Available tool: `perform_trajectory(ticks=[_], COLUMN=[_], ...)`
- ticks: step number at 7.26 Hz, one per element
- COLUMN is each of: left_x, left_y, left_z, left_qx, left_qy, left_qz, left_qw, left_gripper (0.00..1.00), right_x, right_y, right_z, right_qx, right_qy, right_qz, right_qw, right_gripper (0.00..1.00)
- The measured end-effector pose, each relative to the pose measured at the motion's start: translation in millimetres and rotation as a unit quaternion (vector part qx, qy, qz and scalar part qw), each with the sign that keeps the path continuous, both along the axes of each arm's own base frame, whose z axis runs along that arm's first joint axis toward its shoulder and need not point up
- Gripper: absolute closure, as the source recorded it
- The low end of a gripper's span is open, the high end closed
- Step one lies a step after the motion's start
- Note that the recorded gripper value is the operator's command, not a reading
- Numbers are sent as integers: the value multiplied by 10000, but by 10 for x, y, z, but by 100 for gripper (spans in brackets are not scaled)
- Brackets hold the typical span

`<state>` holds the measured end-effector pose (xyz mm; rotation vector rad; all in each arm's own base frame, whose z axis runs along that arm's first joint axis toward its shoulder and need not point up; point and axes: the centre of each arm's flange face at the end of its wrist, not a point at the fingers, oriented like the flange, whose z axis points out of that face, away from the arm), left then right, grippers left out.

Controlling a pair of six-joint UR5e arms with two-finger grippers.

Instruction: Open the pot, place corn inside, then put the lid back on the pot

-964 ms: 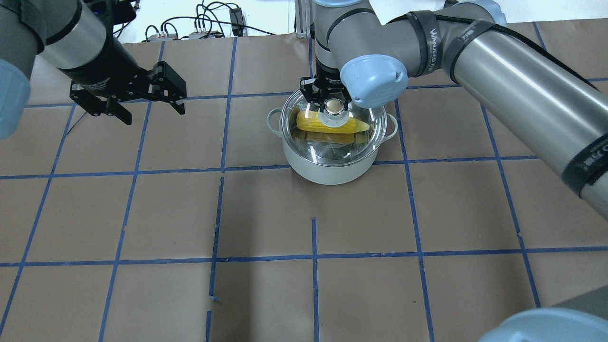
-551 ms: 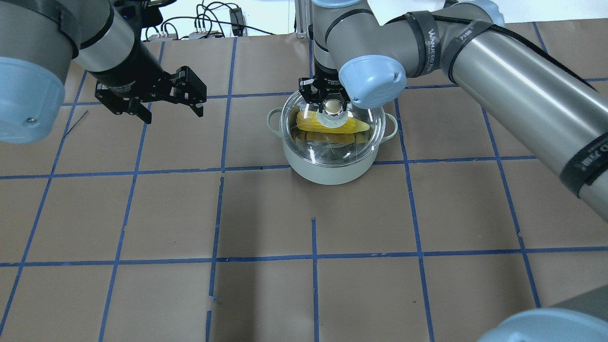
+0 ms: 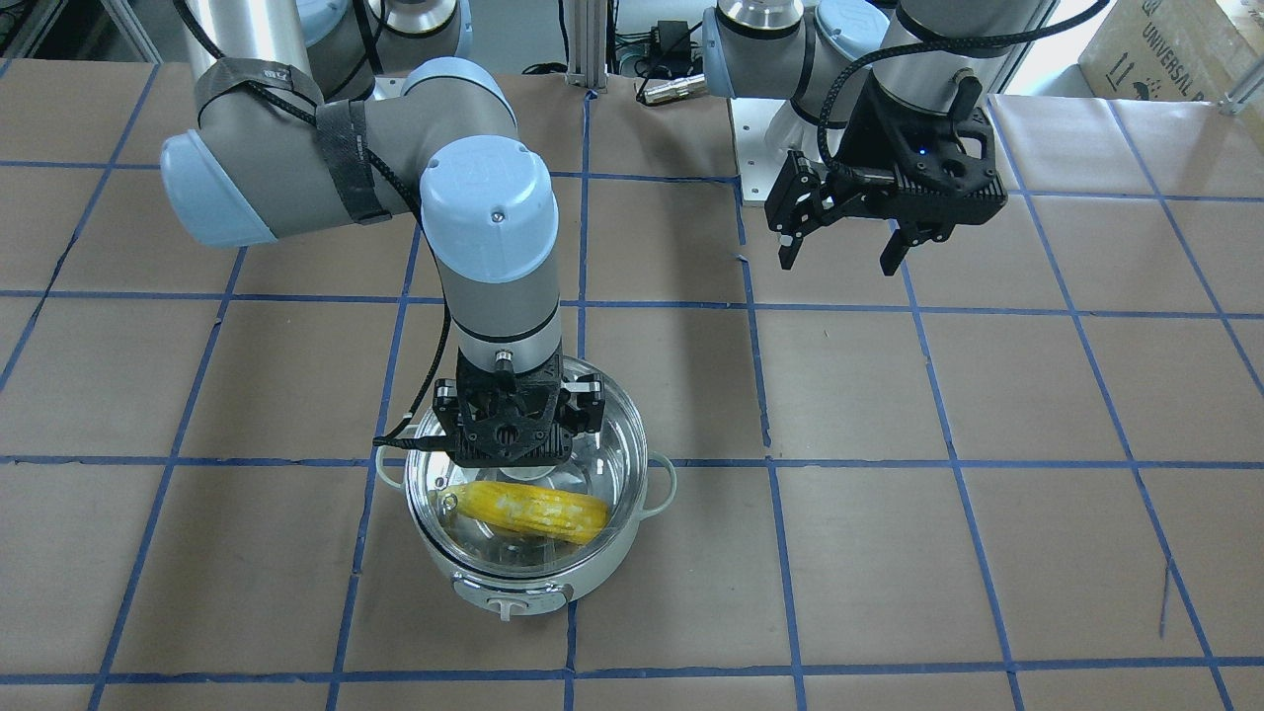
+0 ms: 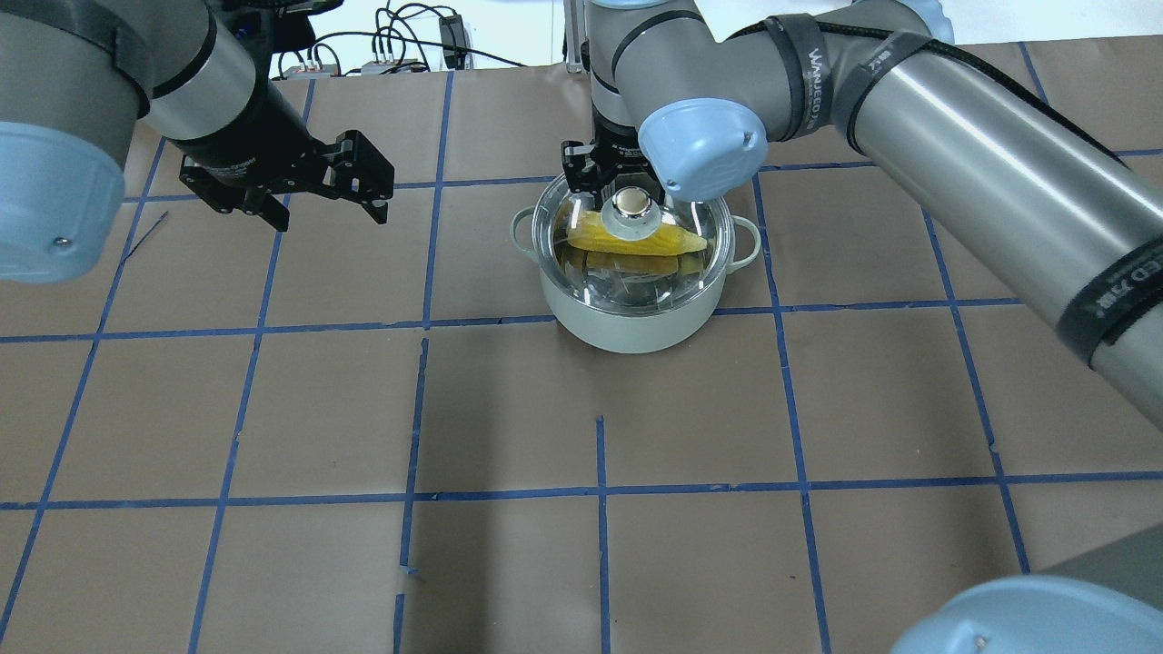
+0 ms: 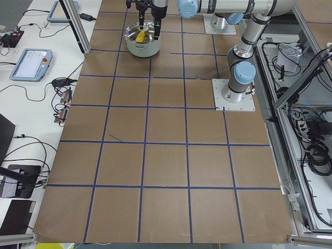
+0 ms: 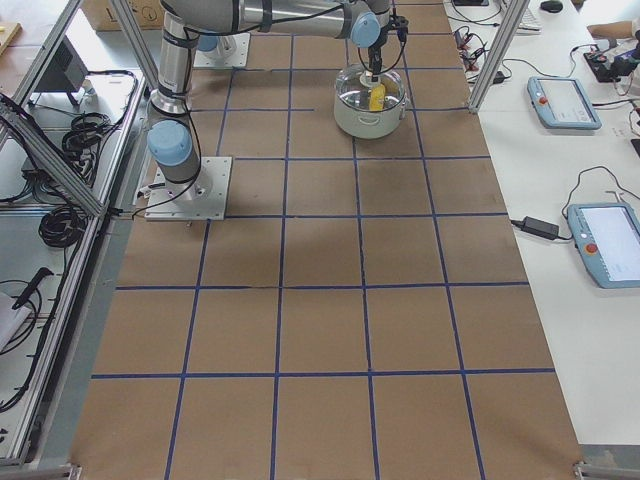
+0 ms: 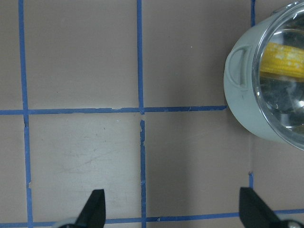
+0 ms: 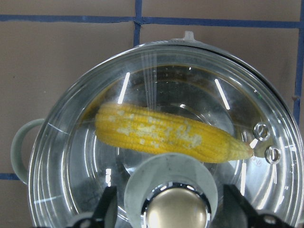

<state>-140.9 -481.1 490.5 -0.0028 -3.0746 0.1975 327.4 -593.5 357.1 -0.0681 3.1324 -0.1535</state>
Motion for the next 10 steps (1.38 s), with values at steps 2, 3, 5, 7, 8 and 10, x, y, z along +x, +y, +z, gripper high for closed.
perform_trajectory(ticks=[2,3,5,7,8,10], left_x=[4,5,4,4,3,2], left_y=[-4,-10,-19,-21,-24,-27], left_z=[-4,-10,-20,-30,-32,-37], left_qx=[-15,-12,-6,3,4,9], left_qy=[-12,-13,-8,-9,-8,-5], left_qz=[-10,-14,-17,-29,-38,-54], left_qw=[10000,10000,10000,10000,10000,10000], left_gripper=[0,0,0,0,0,0], right_x=[-2,-10,-70,-122,-137,-146], right_y=[-1,1,-2,-5,-9,-14], right_z=[-5,-13,-41,-53,-52,-50], right_qx=[11,22,67,116,113,104], right_qy=[6,16,149,354,418,455], right_qz=[27,31,10,-9,-11,-18], right_qw=[10000,10000,9999,9993,9991,9989], right_gripper=[0,0,0,0,0,0])
